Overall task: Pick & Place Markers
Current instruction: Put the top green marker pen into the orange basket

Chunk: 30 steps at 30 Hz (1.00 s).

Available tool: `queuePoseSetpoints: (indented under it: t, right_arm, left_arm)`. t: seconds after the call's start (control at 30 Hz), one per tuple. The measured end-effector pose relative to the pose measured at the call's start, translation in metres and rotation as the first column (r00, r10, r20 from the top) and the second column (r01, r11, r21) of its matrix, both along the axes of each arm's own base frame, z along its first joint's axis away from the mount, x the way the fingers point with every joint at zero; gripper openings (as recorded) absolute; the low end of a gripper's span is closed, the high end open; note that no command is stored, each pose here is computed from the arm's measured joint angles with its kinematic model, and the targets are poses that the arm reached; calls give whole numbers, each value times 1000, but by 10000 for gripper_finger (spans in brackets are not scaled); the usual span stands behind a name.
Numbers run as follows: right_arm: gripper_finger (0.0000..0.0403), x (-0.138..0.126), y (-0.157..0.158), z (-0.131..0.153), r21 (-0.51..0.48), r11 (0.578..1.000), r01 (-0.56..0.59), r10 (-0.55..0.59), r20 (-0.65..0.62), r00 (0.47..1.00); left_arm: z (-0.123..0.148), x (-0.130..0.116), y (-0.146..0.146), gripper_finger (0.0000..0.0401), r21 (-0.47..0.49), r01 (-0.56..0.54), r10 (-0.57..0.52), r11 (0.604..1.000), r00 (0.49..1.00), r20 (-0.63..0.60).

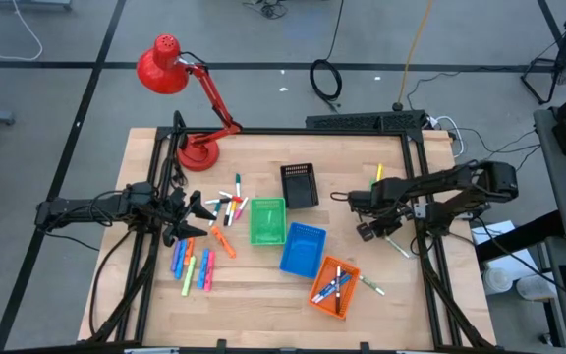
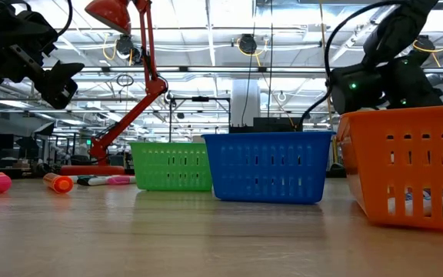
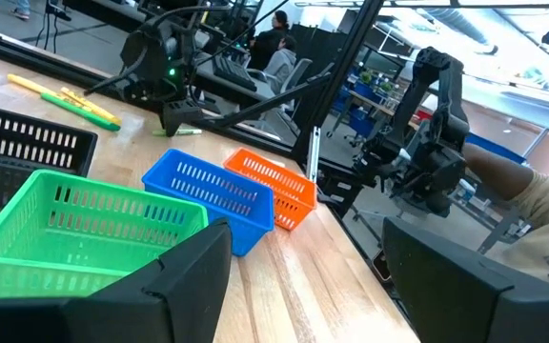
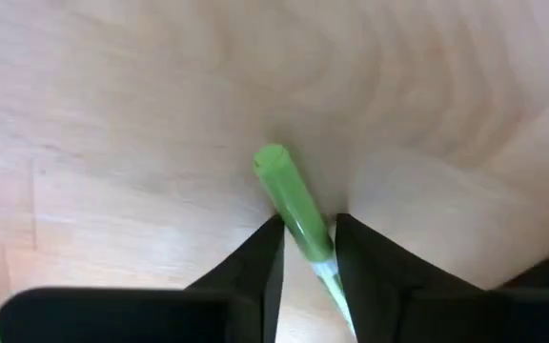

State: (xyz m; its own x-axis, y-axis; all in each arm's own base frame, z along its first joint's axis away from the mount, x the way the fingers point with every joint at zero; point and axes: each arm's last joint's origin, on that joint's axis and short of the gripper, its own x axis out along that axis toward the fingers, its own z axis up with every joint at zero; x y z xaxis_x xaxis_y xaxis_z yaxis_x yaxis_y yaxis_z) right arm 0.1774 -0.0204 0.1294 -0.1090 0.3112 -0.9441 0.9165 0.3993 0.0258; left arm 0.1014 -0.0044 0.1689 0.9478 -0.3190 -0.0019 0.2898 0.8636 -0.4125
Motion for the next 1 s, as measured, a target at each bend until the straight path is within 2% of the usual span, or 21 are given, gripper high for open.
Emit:
queuePoseSetpoints:
  t: [0.1, 0.23, 0.47, 0.57, 0.8, 0.9, 1.0]
  right_arm:
    - [79, -1, 0, -3, 2, 1000, -18, 18, 10, 1000]
    - [65, -8, 0, -8, -34, 999, -42, 41, -36, 999]
    - [19, -20, 3, -18, -54, 998, -41, 36, -84, 996]
    - [19, -20, 4, -15, -67, 996, -62, 58, -62, 996]
    - [19, -16, 10, 11, -161, 984, -77, 98, 127, 987]
    - [19, -10, 13, 30, -254, 966, -41, 113, 279, 953]
    - [19, -8, 19, 42, -278, 961, -7, 126, 411, 903]
  left_arm:
    - [0, 0, 0, 274, 0, 0, 0, 1000, 1000, -1]
    - [0, 0, 0, 274, 0, 0, 0, 1000, 1000, 0]
    - [0, 0, 0, 274, 0, 0, 0, 1000, 1000, 0]
    - [0, 0, 0, 273, -1, 0, 0, 1000, 1000, 0]
    - [0, 0, 0, 274, 0, 0, 0, 1000, 1000, 0]
    - [0, 0, 0, 274, -1, 0, 0, 1000, 1000, 0]
    - [0, 0, 0, 274, 0, 0, 0, 1000, 1000, 0]
